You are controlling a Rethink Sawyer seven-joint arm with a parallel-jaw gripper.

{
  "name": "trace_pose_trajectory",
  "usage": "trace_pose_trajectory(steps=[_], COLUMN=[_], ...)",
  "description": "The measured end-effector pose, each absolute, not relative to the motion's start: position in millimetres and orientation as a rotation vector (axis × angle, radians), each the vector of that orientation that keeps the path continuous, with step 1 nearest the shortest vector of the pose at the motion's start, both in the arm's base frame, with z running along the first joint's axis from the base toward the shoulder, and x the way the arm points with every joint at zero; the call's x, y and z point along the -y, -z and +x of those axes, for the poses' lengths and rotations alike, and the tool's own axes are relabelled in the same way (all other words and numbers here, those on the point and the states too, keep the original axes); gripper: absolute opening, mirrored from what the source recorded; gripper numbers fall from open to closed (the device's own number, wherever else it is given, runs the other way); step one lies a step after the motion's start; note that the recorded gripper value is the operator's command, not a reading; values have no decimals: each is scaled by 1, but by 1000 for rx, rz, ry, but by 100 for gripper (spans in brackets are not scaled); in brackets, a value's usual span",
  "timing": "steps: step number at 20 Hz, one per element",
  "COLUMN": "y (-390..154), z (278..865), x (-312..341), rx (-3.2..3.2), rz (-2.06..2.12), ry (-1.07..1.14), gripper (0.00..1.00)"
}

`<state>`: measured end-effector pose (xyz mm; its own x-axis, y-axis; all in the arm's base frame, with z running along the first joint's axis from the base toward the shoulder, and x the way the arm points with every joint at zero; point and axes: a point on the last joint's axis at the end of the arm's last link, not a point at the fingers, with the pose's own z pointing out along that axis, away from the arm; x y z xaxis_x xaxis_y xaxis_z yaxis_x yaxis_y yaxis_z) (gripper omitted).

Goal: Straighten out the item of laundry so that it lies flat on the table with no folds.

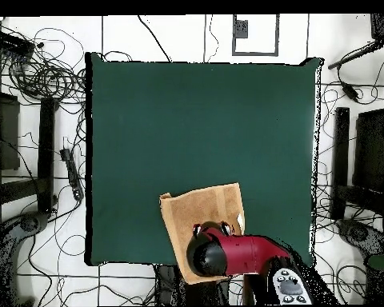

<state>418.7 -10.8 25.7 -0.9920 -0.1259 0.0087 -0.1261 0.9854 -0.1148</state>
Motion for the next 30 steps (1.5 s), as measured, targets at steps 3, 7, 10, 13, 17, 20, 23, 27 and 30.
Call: trace_pose_trajectory(steps=[3,7,10,13,17,20,23,27,30], y=[-25,-22,-17,-9,-2,3,6,7,7], z=[425,430,431,432,431,429,427,427,427], x=[9,9,8,8,8,9,10,12,14], rx=[3139,3145,3140,3132,3122,3115,3107,3107,3107], rz=[207,212,215,218,216,210,203,194,187], ry=[-177,-176,-170,-162,-153,-147,-140,-139,-139], gripper=[100,100,100,100,100,100,100,100,100])
